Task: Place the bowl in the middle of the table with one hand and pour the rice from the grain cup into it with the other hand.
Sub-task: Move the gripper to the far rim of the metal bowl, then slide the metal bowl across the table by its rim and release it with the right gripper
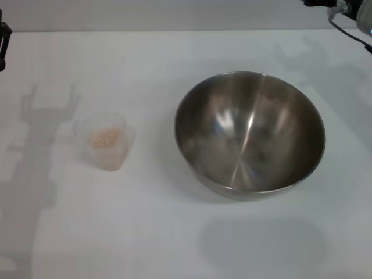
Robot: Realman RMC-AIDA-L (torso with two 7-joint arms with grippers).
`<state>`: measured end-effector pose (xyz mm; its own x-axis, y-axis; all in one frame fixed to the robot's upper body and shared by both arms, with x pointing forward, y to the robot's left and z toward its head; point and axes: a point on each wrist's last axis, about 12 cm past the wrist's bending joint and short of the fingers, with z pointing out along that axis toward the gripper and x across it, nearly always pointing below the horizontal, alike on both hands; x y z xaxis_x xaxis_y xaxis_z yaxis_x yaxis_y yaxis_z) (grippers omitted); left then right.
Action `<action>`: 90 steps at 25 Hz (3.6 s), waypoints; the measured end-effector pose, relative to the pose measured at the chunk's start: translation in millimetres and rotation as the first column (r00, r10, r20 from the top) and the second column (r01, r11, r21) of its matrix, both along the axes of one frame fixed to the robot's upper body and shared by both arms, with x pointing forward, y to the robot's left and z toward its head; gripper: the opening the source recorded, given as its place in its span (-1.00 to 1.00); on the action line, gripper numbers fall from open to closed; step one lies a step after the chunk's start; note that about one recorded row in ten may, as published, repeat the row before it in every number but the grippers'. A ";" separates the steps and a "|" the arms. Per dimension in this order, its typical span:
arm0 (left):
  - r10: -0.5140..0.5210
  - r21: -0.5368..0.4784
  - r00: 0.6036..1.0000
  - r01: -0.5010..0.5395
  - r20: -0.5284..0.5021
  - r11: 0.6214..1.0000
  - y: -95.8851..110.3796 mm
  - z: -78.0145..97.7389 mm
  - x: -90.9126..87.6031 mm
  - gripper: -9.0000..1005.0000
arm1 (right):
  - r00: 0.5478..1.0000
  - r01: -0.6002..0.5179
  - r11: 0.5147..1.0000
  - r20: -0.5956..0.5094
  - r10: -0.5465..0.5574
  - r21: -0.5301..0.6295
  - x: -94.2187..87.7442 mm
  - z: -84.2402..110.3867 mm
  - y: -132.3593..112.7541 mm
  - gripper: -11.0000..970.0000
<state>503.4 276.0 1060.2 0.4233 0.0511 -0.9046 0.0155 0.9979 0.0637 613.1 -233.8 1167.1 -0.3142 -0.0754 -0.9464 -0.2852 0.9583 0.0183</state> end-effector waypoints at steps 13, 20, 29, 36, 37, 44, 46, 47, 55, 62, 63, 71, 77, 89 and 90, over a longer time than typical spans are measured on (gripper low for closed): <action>0.005 0.011 1.000 -0.006 0.004 1.000 2.6 0.6 1.0 0.68 | 0.836 -0.269 0.963 -0.497 0.233 -0.001 -7.6 57.3 -16.2 0.58; 0.002 0.011 1.000 -0.002 0.007 1.000 2.0 1.3 2.0 0.68 | 0.713 -0.336 0.942 -0.658 0.242 -0.018 5.0 37.9 -15.2 0.58; -0.002 0.008 1.000 0.002 0.009 1.000 1.3 2.1 3.2 0.68 | 0.638 -0.379 0.925 -0.731 0.244 -0.021 14.2 11.4 -7.9 0.58; 0.002 0.007 1.000 -0.002 0.006 1.000 2.0 1.3 2.3 0.68 | 0.617 -0.391 0.920 -0.747 0.248 -0.017 14.8 0.7 -6.0 0.57; 0.002 0.007 1.000 -0.002 0.006 1.000 2.0 1.3 2.3 0.68 | 0.617 -0.391 0.920 -0.747 0.248 -0.018 14.5 -0.3 -6.3 0.57; 0.005 0.005 1.000 -0.005 0.004 1.000 2.5 0.6 1.0 0.68 | 0.609 -0.388 0.920 -0.765 0.208 -0.059 13.7 -9.4 -9.3 0.12; 0.006 0.004 1.000 -0.006 0.004 1.000 2.6 0.4 0.7 0.68 | 0.610 -0.389 0.919 -0.765 0.209 -0.059 13.7 -9.7 -8.8 -0.09; 0.006 0.004 1.000 -0.006 0.004 1.000 2.6 0.4 0.6 0.68 | 0.612 -0.390 0.919 -0.763 0.209 -0.061 13.8 -10.1 -8.5 -0.20; 0.004 0.003 1.000 -0.004 0.004 1.000 2.4 0.3 0.4 0.68 | 0.604 -0.403 0.913 -0.767 0.216 -0.061 12.8 -17.0 -6.8 -0.69; 0.003 0.004 1.000 -0.003 0.005 1.000 2.3 0.4 0.4 0.68 | 0.627 -0.388 0.920 -0.747 0.222 -0.053 14.6 -14.1 -7.4 -0.97; 0.003 0.004 1.000 -0.003 0.005 1.000 2.3 0.4 0.4 0.68 | 0.636 -0.380 0.924 -0.738 0.224 -0.048 15.4 -12.4 -7.9 -0.97; -0.001 0.005 1.000 0.001 0.017 1.000 1.8 1.4 -0.9 0.68 | 0.685 -0.384 0.923 -0.661 0.305 0.029 20.4 1.4 3.6 -0.97; -0.002 0.005 1.000 0.002 0.017 1.000 1.6 1.3 -1.0 0.68 | 0.683 -0.419 0.907 -0.641 0.350 0.049 23.4 0.2 26.6 -0.96; 0.007 0.005 1.000 -0.007 0.021 1.000 4.2 0.1 -5.8 0.68 | 0.635 -0.418 0.907 -0.696 0.336 0.057 23.8 -23.2 42.2 -0.95; 0.007 0.005 1.000 -0.007 0.021 1.000 4.2 0.1 -5.8 0.68 | 0.634 -0.416 0.908 -0.698 0.334 0.056 23.7 -24.1 42.6 -0.95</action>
<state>497.6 280.2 1060.2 0.4416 0.0585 -0.8953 0.0072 0.9976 0.0687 636.8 -191.2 1143.1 -0.7846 -0.4146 -0.4609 -0.5678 0.7791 0.2657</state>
